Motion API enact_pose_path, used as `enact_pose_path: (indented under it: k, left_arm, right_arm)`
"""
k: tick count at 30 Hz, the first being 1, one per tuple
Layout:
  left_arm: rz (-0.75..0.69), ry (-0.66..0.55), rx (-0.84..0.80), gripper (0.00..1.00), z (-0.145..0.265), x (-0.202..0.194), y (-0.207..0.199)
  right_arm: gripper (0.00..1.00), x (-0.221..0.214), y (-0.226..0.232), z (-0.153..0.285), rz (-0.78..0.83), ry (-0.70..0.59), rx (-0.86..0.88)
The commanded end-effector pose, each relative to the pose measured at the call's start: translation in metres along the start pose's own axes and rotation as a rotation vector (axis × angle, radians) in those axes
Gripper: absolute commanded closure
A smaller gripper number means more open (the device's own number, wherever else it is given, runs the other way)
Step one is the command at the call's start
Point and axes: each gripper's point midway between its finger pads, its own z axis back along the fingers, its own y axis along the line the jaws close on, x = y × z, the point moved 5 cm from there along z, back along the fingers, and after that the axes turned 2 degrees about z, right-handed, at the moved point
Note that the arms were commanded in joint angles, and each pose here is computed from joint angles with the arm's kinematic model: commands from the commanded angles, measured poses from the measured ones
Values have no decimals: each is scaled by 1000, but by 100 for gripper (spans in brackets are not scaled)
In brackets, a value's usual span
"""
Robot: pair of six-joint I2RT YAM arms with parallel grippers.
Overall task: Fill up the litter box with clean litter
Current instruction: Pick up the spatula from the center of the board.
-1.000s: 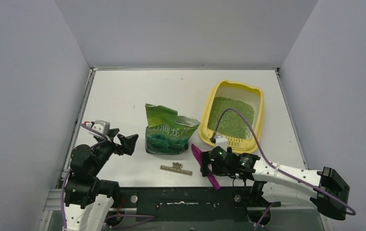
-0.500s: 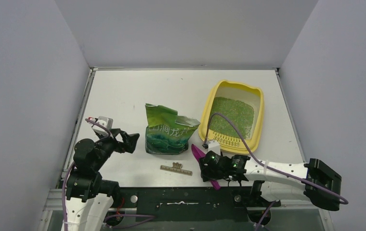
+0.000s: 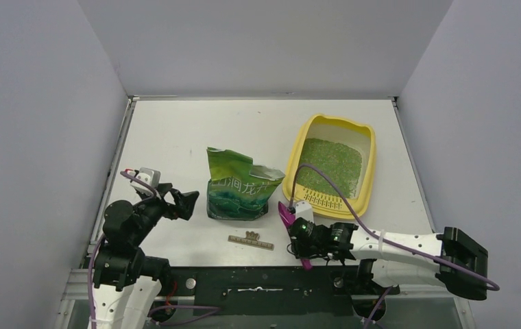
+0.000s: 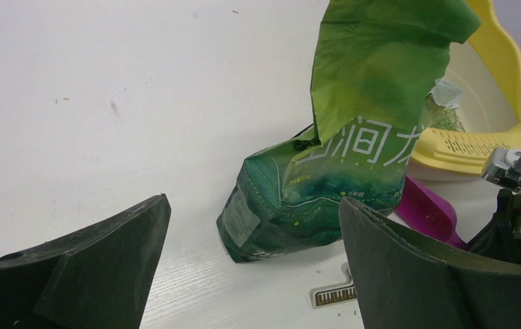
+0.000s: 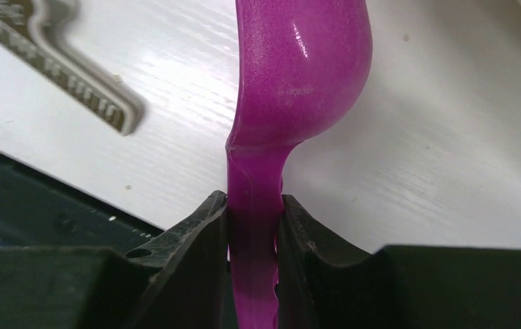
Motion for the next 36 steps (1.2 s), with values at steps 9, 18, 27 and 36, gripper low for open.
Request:
enact_pose_path:
  k: [9,18,27,36]
  left_arm:
    - [-29,-62,-153,7,3,20,-23]
    - [27,3,-156,7,0,20,-25]
    - [53,63,-258,9,1,19,-39]
    - [41,118,-415,14,4,39,-62]
  right_arm:
    - [90,27,22,50,14,-94,222]
    - [96,51,5,90,-19,-223,156]
    - [99,101,8,159,61,-422,212]
    - [100,121,51,206,344,-347,559]
